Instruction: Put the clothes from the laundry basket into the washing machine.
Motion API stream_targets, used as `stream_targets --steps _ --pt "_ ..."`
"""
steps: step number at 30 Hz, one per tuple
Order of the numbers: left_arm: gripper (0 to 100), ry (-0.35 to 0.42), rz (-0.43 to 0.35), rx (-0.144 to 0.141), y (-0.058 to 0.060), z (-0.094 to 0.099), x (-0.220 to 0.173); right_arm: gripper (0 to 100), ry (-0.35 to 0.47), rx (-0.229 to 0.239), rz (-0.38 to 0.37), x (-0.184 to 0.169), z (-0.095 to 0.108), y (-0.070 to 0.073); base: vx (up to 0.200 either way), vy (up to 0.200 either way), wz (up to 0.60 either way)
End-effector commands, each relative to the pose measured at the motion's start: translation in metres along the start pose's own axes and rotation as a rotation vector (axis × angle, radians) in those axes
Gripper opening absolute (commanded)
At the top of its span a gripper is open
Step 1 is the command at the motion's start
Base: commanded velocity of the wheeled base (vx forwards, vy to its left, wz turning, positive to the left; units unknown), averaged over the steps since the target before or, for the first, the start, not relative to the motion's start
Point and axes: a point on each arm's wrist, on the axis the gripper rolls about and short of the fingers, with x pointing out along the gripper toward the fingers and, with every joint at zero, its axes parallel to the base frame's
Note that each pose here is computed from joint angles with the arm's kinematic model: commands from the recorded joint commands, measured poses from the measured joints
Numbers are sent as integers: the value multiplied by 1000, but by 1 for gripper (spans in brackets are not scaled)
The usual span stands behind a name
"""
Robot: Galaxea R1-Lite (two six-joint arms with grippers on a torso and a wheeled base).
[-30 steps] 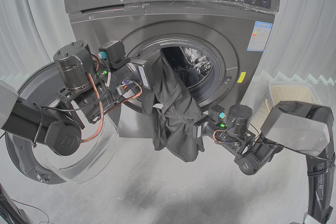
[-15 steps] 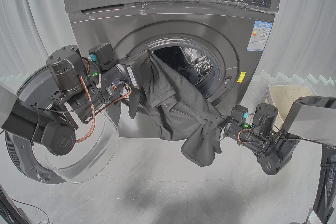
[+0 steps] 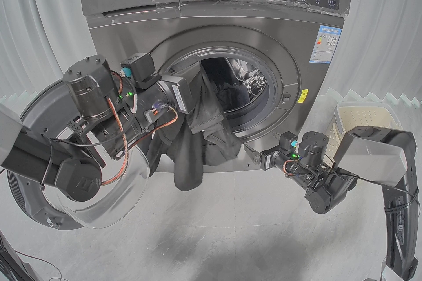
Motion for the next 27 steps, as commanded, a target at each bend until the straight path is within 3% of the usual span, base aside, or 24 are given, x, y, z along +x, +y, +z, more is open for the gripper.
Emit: stream_targets --steps 1,10,14,18,23,27 --pt "0 0 -7 -4 -3 0 0 100 33 2 -4 7 -19 0 0 0 0" --pt "0 3 -5 -2 -2 -1 0 100 52 5 45 8 -32 15 0 0 0" --pt "0 4 1 -1 0 -2 1 100 105 -1 171 -11 -37 33 0 0 0" --pt "0 7 1 -1 0 -3 1 100 136 -3 221 -25 -36 47 0 0 0" --pt "0 6 -5 -2 -2 -3 1 100 107 -9 220 -18 -31 52 0 0 0" --pt "0 6 -11 -6 -5 -3 1 100 40 -17 131 4 -24 51 0 0 0"
